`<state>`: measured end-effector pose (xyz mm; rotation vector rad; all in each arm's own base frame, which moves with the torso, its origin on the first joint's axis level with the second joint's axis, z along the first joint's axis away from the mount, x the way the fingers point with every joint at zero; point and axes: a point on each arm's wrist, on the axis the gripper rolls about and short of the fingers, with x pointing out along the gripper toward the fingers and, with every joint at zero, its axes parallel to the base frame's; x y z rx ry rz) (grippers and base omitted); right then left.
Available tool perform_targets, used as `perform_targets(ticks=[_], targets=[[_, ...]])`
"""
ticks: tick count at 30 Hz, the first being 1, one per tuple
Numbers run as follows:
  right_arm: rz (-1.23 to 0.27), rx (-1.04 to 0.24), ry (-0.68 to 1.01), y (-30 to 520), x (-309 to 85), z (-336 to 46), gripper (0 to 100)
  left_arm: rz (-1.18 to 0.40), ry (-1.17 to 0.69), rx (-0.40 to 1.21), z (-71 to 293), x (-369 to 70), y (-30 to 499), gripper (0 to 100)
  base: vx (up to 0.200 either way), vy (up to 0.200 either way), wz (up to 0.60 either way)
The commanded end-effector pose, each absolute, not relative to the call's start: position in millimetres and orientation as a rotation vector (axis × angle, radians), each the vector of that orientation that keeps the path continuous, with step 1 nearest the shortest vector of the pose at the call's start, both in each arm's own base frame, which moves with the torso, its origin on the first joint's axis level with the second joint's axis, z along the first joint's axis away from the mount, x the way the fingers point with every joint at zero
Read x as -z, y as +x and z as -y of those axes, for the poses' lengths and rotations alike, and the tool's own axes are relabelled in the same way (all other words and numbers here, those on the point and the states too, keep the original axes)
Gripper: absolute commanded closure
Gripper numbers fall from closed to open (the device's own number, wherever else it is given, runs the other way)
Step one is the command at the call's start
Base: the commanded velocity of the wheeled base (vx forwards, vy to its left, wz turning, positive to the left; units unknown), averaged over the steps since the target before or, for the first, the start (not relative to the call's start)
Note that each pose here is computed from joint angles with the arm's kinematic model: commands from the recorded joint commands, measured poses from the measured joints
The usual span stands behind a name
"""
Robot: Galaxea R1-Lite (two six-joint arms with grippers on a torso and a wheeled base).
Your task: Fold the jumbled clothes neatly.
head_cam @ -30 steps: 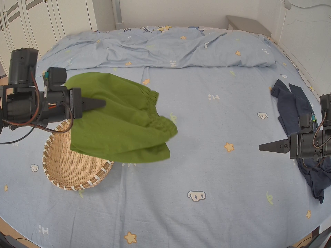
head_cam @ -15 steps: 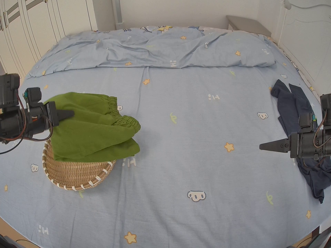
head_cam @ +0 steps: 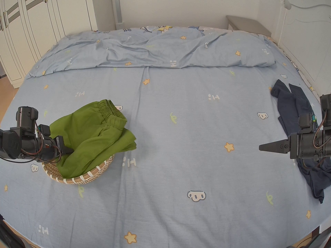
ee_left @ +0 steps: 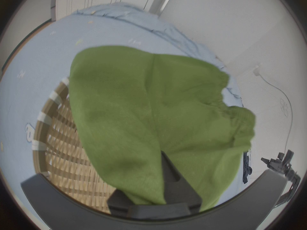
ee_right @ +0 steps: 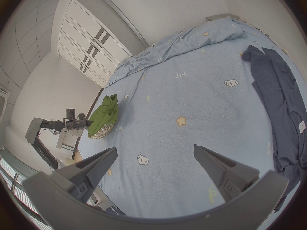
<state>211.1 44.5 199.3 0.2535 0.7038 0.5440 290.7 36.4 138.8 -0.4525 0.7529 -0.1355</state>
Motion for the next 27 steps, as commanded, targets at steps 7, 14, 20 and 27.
perform_targets(ticks=[7, 14, 20, 27], targets=[[-0.719, -0.555, 0.246, 210, -196, -48, 0, -0.928, -0.476, 0.015, -50, -99, 328, 100, 0.0, 0.0, 0.0], [-0.719, -0.555, 0.245, 210, -196, -48, 0, -0.929, -0.475, 0.016, -49, -105, 326, 0, 0.0, 0.0, 0.0], [-0.717, -0.555, 0.244, 210, -196, -48, 0, -0.828, -0.454, 0.031, -45, -150, 303, 0, 0.0, 0.0, 0.0], [-0.713, -0.553, 0.243, 210, -196, -47, 0, -0.73, -0.417, 0.011, -42, -199, 267, 0, 0.0, 0.0, 0.0]])
